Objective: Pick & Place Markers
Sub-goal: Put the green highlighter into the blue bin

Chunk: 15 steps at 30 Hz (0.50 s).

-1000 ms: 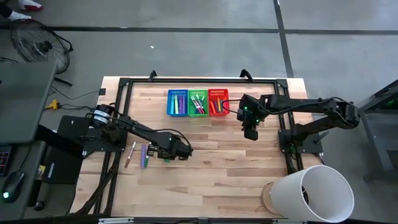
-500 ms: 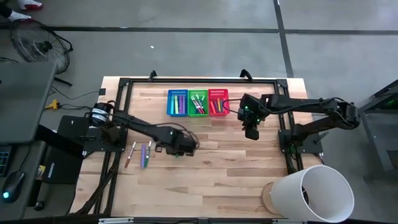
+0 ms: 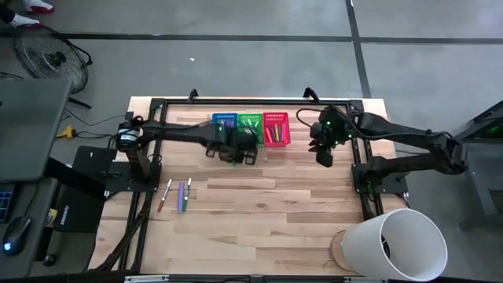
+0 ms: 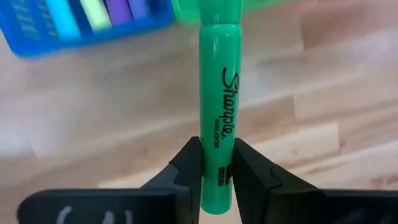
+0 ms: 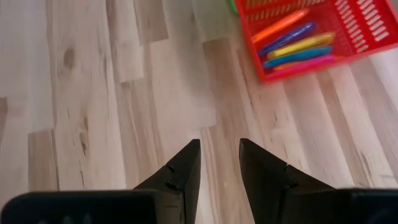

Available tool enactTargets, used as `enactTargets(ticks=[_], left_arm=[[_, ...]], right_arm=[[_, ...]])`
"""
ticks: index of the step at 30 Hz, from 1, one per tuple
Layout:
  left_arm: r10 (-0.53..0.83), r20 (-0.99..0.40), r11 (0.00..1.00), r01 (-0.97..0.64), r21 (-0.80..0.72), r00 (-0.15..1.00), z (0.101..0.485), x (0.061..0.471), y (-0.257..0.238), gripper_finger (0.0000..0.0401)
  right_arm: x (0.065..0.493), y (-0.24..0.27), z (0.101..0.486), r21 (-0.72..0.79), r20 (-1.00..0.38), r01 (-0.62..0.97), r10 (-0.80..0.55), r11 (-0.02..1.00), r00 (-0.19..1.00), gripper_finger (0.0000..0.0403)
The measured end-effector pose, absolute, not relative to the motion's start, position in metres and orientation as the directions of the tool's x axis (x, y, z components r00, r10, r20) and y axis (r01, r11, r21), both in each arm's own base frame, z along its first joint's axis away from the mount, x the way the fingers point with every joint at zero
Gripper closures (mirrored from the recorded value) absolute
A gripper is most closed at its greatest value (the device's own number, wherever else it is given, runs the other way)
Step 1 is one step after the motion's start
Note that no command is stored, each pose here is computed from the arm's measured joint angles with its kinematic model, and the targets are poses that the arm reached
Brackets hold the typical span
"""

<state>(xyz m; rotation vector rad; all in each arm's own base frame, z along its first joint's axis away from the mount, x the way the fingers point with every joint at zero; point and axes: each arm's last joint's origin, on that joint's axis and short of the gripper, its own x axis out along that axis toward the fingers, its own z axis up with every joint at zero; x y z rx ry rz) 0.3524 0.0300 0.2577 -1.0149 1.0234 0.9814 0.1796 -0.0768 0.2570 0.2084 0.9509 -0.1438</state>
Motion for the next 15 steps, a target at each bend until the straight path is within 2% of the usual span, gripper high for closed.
enactTargets(ticks=[15], left_arm=[[0.189,-0.966,0.212,-0.967,-0.138,0.179,0.263,0.329,0.128,0.0342]], right_arm=[[0.174,-0.079,0.257,0.106,-0.831,0.237,-0.044,0.966,0.554,0.0304]])
